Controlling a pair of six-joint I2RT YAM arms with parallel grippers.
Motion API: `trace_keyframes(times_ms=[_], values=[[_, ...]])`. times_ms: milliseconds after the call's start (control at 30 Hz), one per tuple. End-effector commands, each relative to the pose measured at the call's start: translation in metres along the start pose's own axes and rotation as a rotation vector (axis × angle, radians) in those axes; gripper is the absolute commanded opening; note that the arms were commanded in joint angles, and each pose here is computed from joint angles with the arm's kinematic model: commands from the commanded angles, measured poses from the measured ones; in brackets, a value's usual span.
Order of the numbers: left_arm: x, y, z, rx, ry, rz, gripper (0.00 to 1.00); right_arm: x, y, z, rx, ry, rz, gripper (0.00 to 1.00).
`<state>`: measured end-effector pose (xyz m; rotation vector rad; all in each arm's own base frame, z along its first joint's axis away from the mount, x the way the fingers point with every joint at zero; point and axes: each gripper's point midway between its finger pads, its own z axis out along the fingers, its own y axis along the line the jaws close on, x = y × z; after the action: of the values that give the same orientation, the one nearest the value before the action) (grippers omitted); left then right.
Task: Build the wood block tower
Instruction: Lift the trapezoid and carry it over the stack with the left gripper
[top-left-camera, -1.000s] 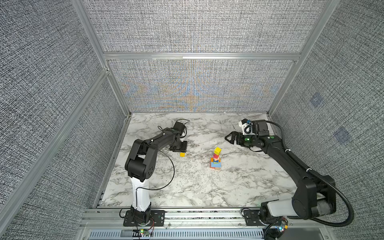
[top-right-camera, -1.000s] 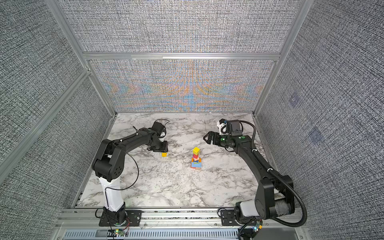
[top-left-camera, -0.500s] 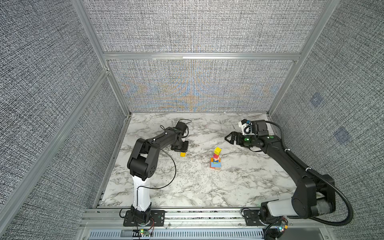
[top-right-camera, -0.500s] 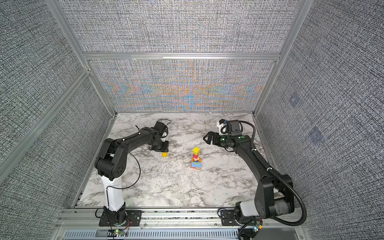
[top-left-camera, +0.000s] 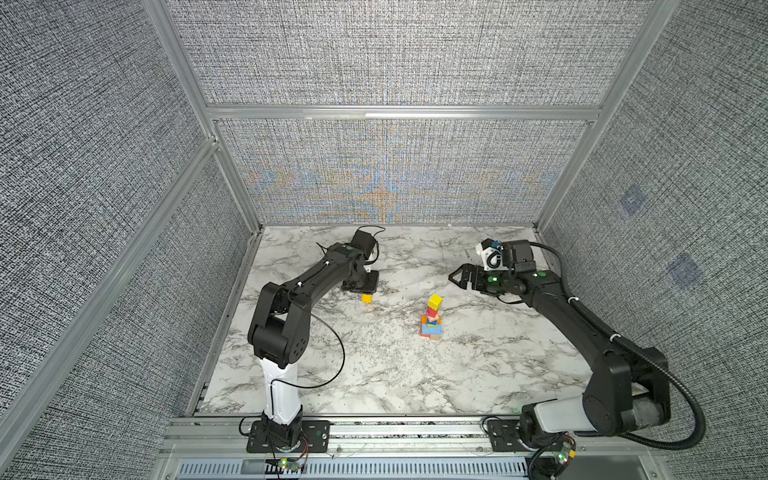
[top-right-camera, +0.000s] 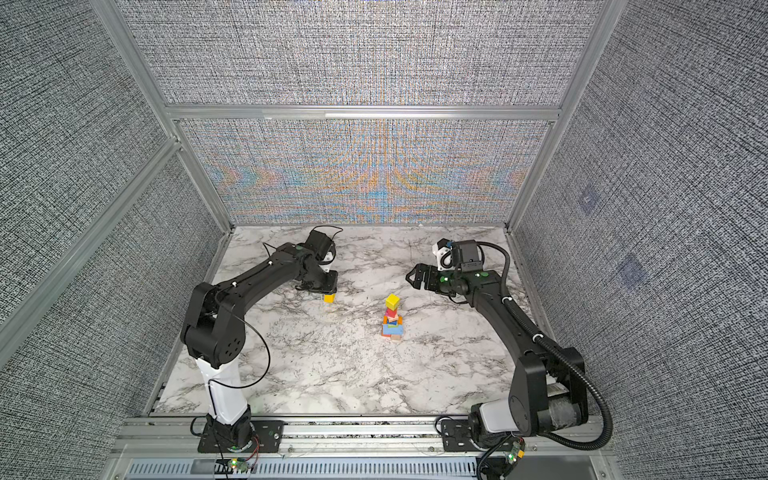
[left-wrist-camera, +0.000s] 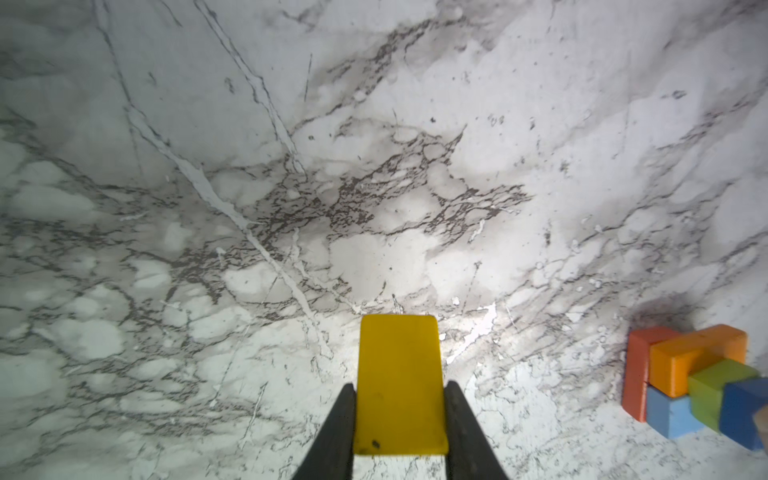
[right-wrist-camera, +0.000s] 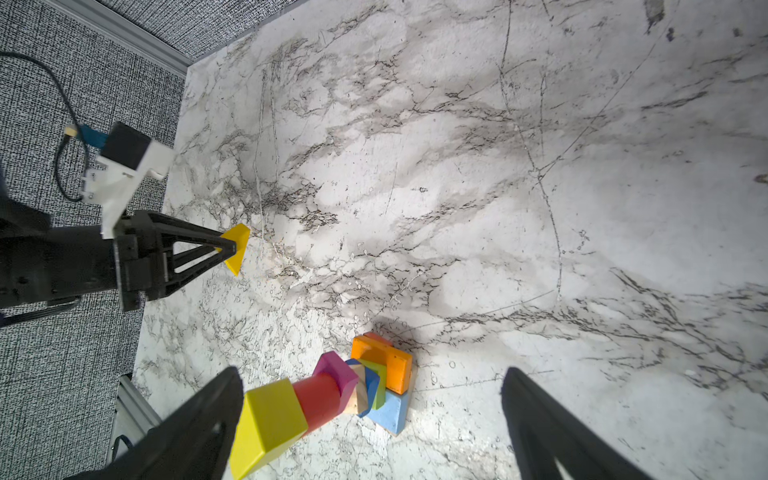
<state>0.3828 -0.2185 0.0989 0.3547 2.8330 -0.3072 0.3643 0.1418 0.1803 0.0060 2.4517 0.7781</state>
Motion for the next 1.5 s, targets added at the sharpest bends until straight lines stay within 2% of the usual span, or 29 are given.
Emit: trace_keyframes(times_ms=[0,467,1033,1067,1467], values=[[0.001,-0.006,-0.019,0.002,0.008,0.025,0.26,-0.001,-0.001,-0.001,0.011,0.0,-0.002,0.99],[-0.008,-0.056,-0.082,0.019,0.002,0.178,0.26,-0.001,-0.002,0.0,0.015,0.004,-0.004,0.99],[-0.011,-0.125,-0.136,0.068,-0.064,0.352,0.26,-0.001,-0.01,0.007,0.042,0.015,0.002,0.99],[-0.01,-0.129,-0.128,0.063,-0.045,0.36,0.26,0.0,-0.011,0.007,0.044,0.017,0.003,0.99],[0.0,-0.177,-0.124,0.088,-0.02,0.463,0.26,0.001,-0.018,0.012,0.065,0.028,0.014,0.99]])
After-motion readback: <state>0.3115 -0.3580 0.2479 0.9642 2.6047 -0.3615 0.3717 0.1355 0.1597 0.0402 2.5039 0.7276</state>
